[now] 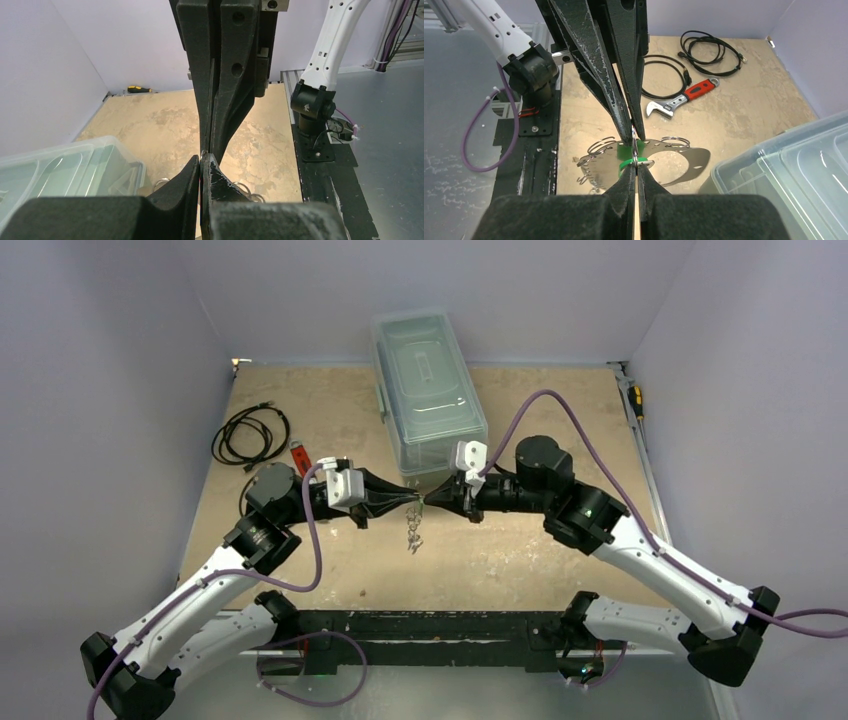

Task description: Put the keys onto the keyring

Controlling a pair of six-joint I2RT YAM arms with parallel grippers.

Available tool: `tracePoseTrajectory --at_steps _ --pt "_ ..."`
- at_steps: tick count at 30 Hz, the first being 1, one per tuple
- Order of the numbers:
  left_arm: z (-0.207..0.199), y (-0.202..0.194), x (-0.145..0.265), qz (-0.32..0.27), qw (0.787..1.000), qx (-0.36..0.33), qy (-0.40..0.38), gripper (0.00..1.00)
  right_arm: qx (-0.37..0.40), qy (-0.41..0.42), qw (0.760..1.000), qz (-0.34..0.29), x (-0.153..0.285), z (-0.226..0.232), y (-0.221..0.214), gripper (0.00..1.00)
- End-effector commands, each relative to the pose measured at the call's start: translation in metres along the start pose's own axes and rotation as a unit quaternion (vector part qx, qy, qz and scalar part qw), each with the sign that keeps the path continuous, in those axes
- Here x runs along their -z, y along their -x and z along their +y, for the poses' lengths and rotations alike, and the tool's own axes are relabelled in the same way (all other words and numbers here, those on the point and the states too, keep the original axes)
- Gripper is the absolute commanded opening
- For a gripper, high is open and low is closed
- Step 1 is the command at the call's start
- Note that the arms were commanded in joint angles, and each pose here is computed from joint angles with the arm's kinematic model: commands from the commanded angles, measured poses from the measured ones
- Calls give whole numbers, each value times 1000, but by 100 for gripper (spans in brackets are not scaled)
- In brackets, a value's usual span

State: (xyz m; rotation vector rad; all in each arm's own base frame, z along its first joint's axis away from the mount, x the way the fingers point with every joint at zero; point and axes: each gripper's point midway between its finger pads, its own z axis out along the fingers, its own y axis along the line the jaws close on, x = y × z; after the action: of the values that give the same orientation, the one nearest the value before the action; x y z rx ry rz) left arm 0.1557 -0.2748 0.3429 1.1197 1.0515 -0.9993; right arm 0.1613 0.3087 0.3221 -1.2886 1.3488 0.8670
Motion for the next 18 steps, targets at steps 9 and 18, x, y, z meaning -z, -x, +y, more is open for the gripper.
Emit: tracePoseTrajectory --at_steps 9,18 --pt "4 18 -3 -31 999 -20 5 0 15 32 998 -43 -12 3 33 0" --pt "8 17 -3 -30 999 -19 14 0 14 30 997 -67 -10 1 52 0"
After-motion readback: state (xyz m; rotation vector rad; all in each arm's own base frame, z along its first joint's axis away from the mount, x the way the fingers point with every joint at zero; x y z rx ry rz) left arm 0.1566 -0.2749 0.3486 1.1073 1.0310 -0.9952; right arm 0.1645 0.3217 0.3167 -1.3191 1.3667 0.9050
